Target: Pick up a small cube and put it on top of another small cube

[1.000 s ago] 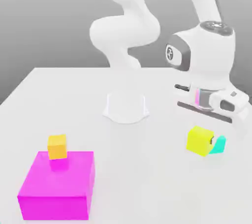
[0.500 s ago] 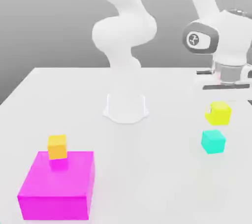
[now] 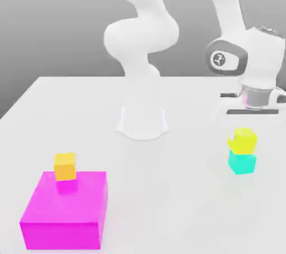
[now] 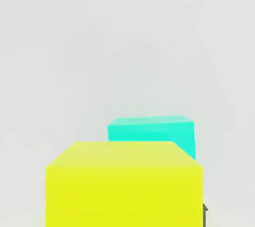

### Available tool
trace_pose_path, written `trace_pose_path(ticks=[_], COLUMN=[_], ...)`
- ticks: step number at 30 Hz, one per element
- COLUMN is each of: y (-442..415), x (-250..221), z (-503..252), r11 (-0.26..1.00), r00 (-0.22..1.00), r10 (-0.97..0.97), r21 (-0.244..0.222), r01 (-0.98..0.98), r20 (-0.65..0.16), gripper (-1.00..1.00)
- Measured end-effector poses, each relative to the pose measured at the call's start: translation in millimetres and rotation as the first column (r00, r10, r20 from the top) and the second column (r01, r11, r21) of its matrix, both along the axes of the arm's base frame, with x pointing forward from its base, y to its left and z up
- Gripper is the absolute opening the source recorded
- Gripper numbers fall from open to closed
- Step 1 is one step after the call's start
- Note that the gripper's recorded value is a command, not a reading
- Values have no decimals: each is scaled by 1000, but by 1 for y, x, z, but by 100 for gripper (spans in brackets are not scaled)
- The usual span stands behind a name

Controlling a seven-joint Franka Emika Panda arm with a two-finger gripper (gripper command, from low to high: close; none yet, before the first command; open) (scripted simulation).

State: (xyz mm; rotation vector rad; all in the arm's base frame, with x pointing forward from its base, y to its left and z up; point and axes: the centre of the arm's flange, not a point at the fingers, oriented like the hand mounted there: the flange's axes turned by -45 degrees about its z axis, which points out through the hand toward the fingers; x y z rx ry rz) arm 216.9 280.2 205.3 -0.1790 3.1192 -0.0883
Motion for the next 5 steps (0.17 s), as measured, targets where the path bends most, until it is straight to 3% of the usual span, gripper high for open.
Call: trace_pose_path(ticks=[5], y=[1], x=[-1], z=[-9], r11=[1000], r00=[1000], r10=[2], r21=[7], r01=[-2], r20=[-7], gripper=[-100])
